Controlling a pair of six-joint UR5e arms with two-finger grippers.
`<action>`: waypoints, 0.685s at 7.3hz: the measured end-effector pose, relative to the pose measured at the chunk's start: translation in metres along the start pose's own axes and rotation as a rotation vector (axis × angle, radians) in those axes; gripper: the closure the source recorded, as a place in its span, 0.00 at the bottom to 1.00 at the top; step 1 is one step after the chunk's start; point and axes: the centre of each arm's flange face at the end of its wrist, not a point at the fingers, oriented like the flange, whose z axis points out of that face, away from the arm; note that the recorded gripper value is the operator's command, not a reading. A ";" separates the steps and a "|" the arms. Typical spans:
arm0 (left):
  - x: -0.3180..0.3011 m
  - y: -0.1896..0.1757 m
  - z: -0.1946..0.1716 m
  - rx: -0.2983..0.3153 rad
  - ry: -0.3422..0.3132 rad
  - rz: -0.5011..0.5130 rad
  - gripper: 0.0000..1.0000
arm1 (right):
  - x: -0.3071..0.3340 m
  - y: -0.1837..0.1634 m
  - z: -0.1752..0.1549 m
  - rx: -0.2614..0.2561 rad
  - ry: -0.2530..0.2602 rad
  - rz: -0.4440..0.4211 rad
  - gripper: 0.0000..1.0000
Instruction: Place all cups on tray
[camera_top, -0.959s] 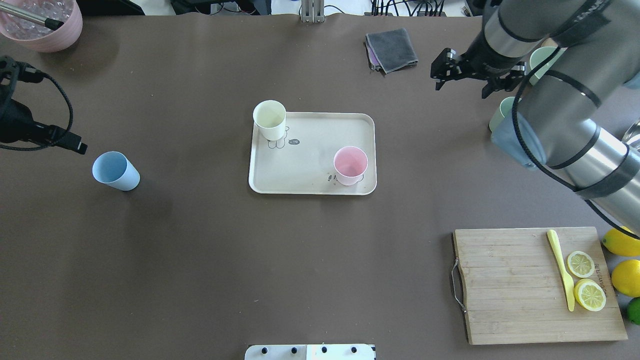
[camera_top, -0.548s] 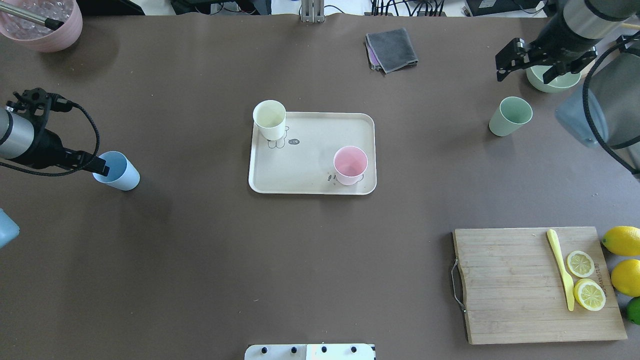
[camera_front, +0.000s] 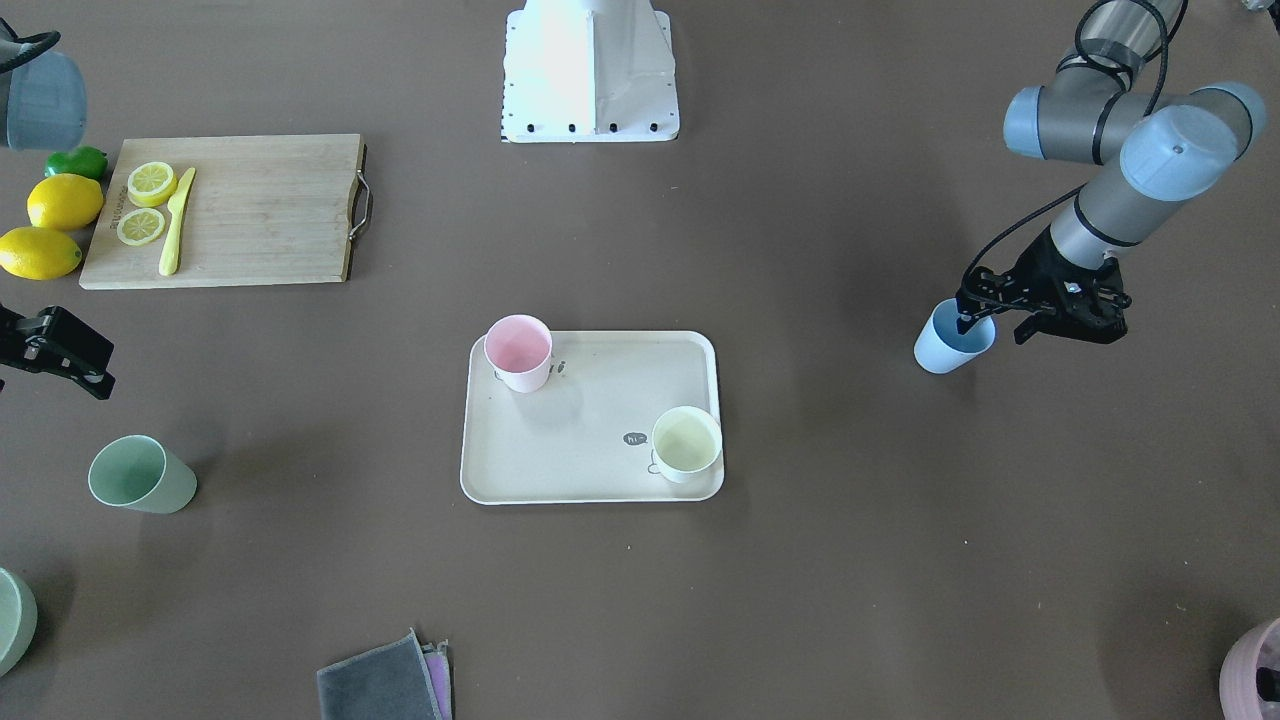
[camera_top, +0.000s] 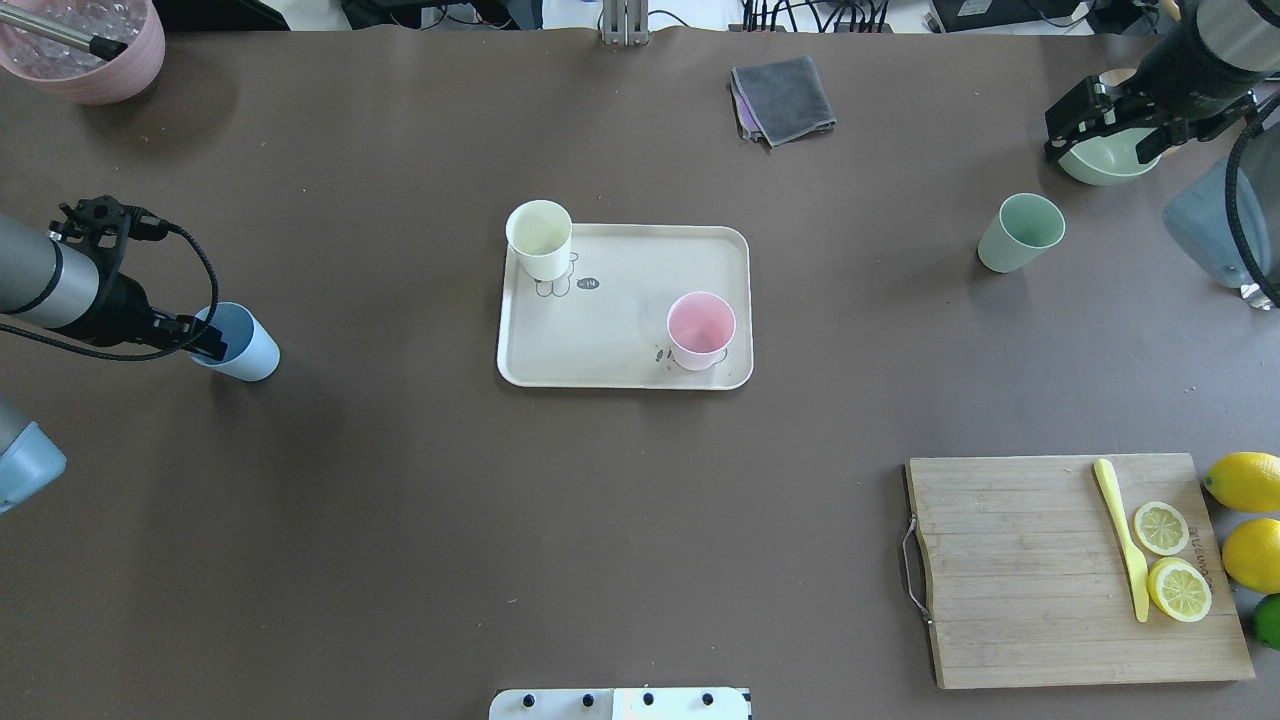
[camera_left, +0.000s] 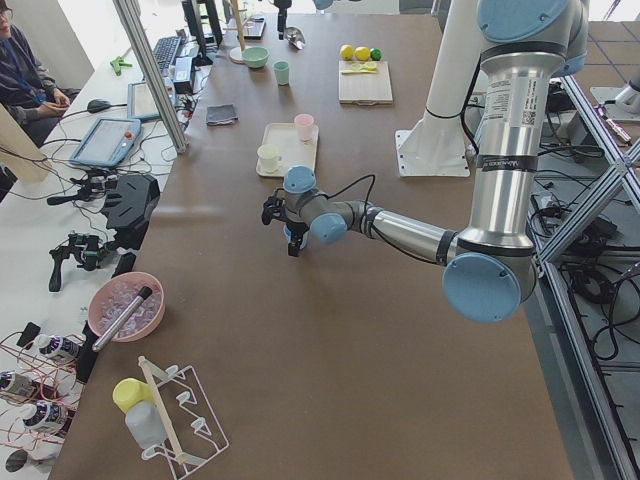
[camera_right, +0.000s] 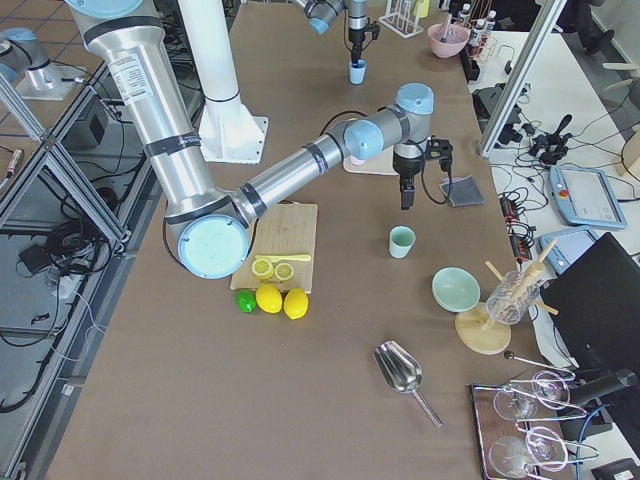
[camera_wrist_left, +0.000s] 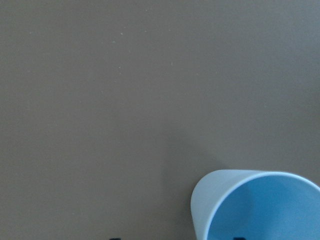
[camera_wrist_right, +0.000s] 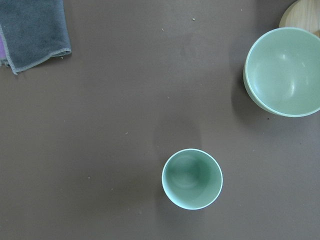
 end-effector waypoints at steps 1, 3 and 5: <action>0.004 -0.003 -0.001 0.007 0.011 0.005 1.00 | 0.003 0.001 0.002 -0.003 0.003 -0.001 0.00; 0.027 -0.014 -0.012 0.028 0.045 0.026 1.00 | 0.013 0.004 0.006 -0.012 0.010 -0.016 0.00; 0.064 -0.034 -0.028 0.023 0.077 0.026 1.00 | 0.032 0.009 0.013 -0.024 0.023 -0.031 0.00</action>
